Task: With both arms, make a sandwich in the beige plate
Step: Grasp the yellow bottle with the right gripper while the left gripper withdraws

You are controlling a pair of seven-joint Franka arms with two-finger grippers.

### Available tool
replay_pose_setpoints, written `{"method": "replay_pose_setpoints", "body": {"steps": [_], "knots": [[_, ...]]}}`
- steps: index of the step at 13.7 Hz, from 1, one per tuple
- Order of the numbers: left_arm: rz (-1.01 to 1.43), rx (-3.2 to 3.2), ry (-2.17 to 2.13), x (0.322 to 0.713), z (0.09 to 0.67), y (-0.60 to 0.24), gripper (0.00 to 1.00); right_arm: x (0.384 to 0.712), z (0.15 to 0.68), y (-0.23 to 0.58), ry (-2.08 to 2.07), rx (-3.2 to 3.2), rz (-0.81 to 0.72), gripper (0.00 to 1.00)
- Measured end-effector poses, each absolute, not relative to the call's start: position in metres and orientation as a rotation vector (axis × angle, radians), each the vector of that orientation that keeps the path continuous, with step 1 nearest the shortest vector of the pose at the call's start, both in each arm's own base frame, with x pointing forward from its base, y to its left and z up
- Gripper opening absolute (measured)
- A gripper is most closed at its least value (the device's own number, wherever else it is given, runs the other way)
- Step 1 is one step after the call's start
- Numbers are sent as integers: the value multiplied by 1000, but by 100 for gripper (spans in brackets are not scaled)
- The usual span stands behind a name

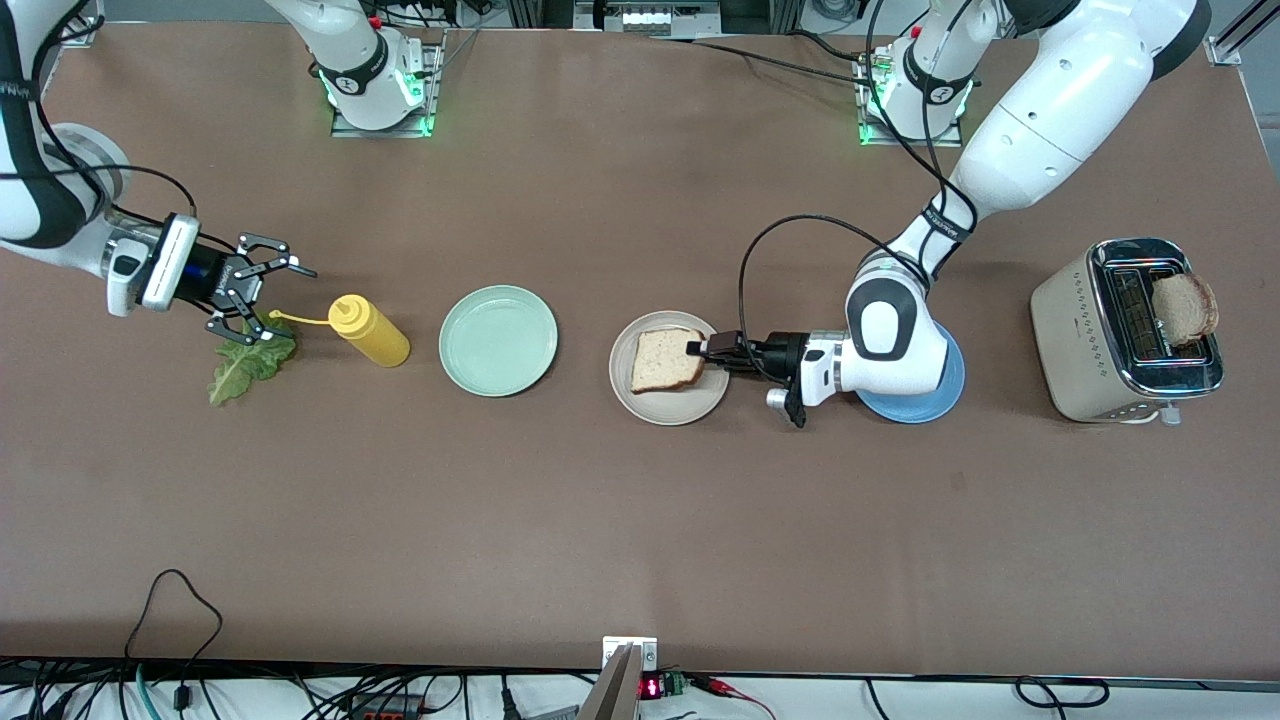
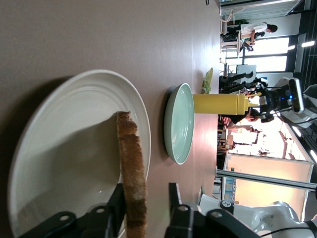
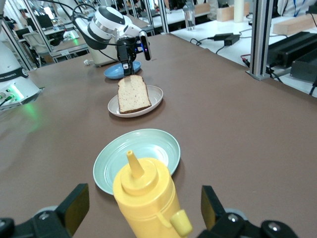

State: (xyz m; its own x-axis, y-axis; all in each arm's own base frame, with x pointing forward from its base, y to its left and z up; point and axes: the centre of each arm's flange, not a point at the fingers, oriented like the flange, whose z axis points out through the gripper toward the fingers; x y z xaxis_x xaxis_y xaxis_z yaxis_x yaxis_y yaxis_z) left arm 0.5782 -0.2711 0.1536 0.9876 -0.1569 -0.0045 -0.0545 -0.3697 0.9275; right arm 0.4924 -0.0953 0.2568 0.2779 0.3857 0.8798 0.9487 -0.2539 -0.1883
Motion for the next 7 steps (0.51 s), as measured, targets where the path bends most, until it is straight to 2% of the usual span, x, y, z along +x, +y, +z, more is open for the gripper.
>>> {"method": "replay_pose_setpoints", "body": {"steps": [5, 7], "knots": [[-61, 2033, -293, 590, 179, -255, 99, 507, 213, -93, -1212, -1644, -1005, 100], [-53, 2093, -371, 595, 190, -243, 100, 510, 193, -92, -1205, -1595, -1035, 100]]}}
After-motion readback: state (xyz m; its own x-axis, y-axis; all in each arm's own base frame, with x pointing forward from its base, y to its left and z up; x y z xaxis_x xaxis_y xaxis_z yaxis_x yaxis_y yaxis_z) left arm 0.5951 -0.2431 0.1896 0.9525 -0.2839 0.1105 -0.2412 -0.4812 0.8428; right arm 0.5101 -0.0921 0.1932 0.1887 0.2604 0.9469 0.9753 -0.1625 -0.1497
